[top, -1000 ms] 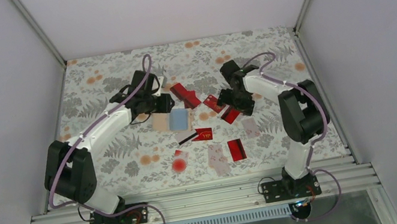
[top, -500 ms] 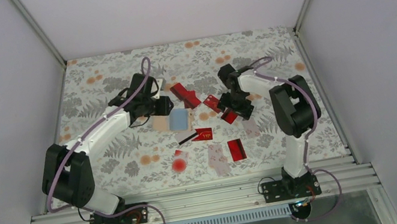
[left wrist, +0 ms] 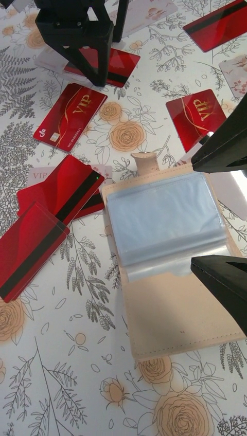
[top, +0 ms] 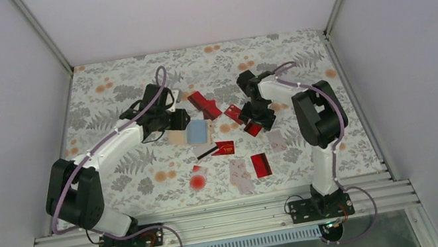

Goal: Put the credit cards into the card holder

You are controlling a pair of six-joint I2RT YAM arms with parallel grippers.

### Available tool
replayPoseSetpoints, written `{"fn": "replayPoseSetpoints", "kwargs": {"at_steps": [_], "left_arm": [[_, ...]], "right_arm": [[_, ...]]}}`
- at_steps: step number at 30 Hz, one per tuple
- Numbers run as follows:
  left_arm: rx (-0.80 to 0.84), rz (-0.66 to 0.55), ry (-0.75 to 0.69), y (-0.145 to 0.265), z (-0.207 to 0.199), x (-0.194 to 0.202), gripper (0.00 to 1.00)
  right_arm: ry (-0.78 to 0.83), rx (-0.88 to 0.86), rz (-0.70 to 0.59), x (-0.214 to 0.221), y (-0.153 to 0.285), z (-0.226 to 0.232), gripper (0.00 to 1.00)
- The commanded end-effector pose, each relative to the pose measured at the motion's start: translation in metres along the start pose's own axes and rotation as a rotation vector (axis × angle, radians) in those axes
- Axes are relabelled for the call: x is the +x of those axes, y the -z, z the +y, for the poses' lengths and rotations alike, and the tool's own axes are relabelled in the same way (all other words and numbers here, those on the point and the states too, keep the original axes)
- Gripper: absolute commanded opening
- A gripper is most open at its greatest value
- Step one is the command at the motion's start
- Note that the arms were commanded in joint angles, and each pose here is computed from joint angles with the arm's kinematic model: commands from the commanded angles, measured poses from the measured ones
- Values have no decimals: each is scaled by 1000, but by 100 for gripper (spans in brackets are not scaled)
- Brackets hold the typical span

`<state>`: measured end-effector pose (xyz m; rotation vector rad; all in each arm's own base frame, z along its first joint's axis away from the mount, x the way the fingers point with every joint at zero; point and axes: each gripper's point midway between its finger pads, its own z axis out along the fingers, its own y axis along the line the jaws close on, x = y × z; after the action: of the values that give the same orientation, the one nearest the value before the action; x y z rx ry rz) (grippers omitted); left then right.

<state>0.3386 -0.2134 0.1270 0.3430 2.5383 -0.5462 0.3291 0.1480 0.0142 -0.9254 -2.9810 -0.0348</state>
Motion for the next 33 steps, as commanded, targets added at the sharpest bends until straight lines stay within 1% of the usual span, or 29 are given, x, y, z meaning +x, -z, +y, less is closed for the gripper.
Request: {"fn": "replayPoseSetpoints", "kwargs": {"at_steps": [1,8,9,11,14,17,22,27,33], "left_arm": [[9,-32,-18,5,0,-5,42],[13,-31,-18,4,1,-3,42],[14,-34,-18,4,1,-4,42],[11,-32,-18,4,2,-4,42],[10,-35,-18,4,2,-4,42],[11,-39,-18,5,2,-5,42],[5,-38,-17,7,3,-6,42],[1,-41,-17,10,2,-10,42],[11,-48,2,14,-2,-16,42]], "right_arm": [[-19,59,5,4,-10,-9,77],[-8,106,19,8,-25,-19,72],[-1,109,21,8,-26,-20,69],[6,119,23,8,-30,-22,66],[19,129,21,7,-32,-23,65],[34,129,16,7,-33,-24,58],[67,114,9,7,-32,-24,52],[122,84,-1,7,-25,-22,50],[206,31,-41,5,-7,-19,50]]}}
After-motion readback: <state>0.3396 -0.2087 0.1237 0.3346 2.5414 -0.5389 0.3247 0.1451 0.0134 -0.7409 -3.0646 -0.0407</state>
